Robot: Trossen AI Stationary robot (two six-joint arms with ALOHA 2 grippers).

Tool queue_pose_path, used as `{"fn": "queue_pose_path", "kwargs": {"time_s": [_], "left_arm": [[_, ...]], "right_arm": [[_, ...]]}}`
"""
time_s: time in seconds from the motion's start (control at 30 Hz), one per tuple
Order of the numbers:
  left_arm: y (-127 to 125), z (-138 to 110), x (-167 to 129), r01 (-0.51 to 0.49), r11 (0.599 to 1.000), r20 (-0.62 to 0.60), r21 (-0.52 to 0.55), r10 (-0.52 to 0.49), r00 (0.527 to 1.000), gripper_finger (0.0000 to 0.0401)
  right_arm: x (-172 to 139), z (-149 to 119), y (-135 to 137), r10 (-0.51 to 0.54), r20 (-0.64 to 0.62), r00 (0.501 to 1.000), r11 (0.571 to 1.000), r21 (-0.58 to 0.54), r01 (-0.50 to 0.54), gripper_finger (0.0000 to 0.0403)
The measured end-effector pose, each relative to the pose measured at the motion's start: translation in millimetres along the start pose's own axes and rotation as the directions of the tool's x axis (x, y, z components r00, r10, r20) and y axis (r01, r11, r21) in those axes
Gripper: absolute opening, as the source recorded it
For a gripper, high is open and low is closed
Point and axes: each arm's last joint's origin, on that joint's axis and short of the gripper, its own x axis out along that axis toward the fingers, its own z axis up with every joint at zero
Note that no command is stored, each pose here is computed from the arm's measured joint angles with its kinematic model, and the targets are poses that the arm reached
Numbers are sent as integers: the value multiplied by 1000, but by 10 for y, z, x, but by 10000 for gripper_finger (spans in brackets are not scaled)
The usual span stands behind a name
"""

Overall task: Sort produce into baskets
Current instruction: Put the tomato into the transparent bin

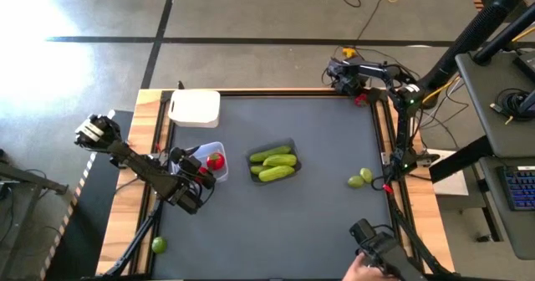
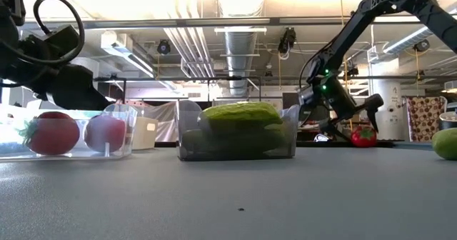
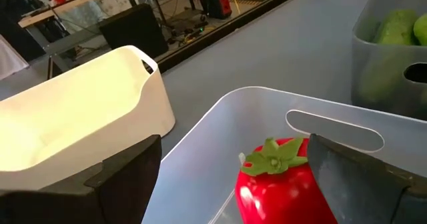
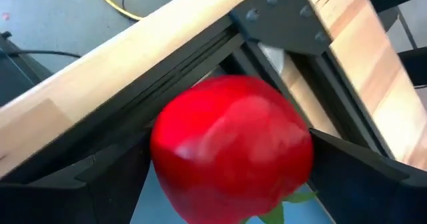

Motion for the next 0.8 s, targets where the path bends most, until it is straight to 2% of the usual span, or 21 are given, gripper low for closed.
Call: {"fn": "queue_pose_path", "kwargs": {"time_s": [0.27,0.53,0.67,0.8], "left_arm": [[-1,0,0,0,1000,1,-1,0,1000,352],[0,9,0,-2,1000,30,-2,2,1000,352],[0,10,0,-2,1000,31,-2,2,1000,352],[0,10,0,-2,1000,32,-1,2,999,352]], "right_arm": [[46,-53,-13,-11,-11,1000,998,-65,11,306],[-112,-97,-45,36,-3,999,977,-209,-36,302],[-320,-174,-91,86,29,996,940,-333,-71,300],[-640,-422,-120,171,70,983,867,-485,-116,299]]}}
